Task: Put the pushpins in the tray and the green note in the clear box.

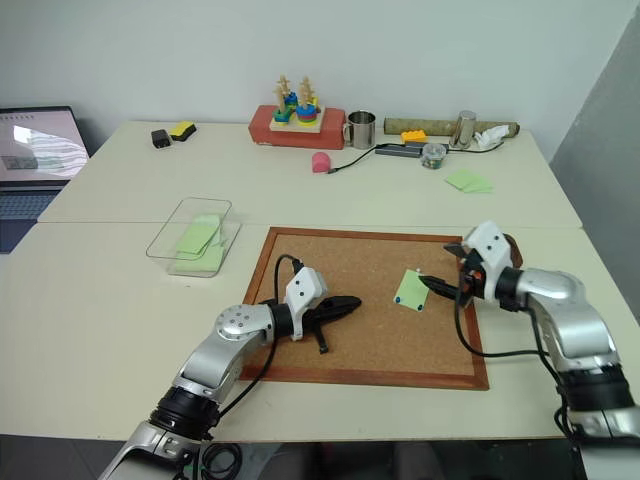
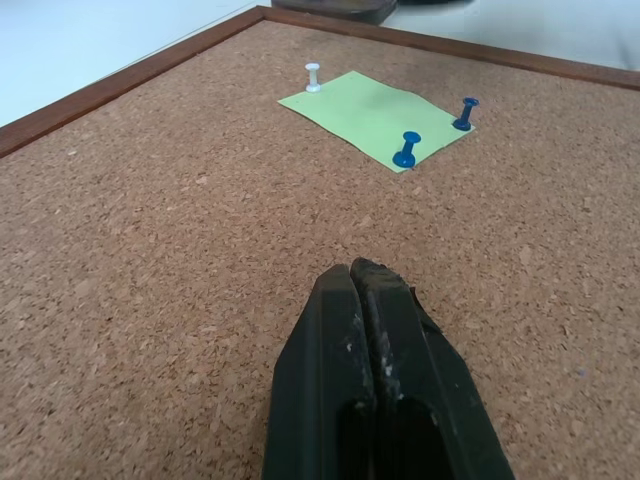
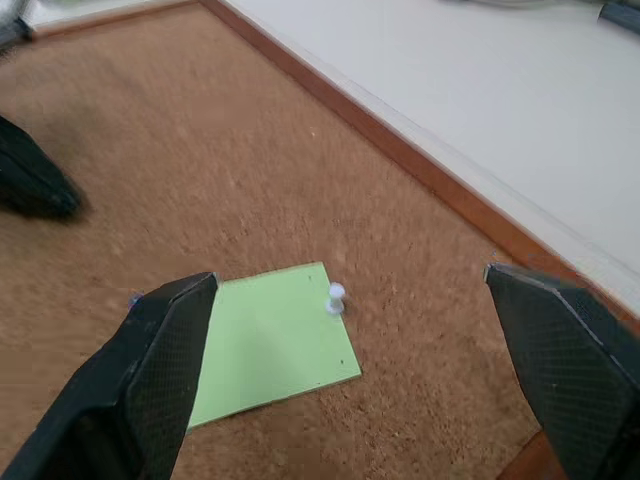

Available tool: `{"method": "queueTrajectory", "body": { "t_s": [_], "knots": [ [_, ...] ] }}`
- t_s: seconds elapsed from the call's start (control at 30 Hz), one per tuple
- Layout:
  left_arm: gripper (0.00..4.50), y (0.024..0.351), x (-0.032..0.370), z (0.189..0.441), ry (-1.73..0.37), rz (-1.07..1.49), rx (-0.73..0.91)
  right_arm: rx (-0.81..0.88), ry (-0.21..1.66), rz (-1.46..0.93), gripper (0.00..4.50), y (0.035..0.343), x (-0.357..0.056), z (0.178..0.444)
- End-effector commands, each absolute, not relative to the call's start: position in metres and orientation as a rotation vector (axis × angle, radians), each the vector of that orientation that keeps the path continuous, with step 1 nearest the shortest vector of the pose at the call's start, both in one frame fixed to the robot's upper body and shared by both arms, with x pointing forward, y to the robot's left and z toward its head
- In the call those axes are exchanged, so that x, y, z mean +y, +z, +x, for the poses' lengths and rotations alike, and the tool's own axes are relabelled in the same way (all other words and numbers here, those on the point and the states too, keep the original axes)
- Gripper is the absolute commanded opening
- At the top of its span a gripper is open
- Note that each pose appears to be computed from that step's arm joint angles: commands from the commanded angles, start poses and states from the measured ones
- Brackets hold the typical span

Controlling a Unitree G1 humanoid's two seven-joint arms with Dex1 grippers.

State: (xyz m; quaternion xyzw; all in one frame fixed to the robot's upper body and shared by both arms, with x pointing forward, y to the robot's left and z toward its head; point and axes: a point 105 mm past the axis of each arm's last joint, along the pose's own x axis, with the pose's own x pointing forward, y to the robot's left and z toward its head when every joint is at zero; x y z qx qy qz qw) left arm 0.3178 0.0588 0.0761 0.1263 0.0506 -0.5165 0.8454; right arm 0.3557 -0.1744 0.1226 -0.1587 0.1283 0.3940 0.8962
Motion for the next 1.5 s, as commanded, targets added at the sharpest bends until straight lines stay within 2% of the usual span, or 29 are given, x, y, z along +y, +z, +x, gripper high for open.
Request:
{"method": "queueTrajectory", "body": {
  "t_s": [0.03,0.63,0.73,1.37,1.5],
  "knots": [
    [0.03,0.07,0.063,0.317,-1.065,0.274,0.13,0.263,0.839,-0.35,4.5,0.124,-0.171,0.365],
    [0.03,0.069,0.067,0.314,-1.028,0.285,0.139,0.232,0.88,-0.307,4.5,0.113,-0.163,0.379],
    [0.0,0.069,0.068,0.314,-1.024,0.287,0.139,0.233,0.882,-0.309,4.0,0.112,-0.163,0.38],
    [0.0,0.071,0.068,0.316,-1.01,0.297,0.13,0.203,0.919,-0.333,0.11,0.115,-0.158,0.377],
    [0.0,0.072,0.066,0.317,-1.011,0.295,0.125,0.199,0.929,-0.337,0.03,0.116,-0.157,0.376]
  ]
}}
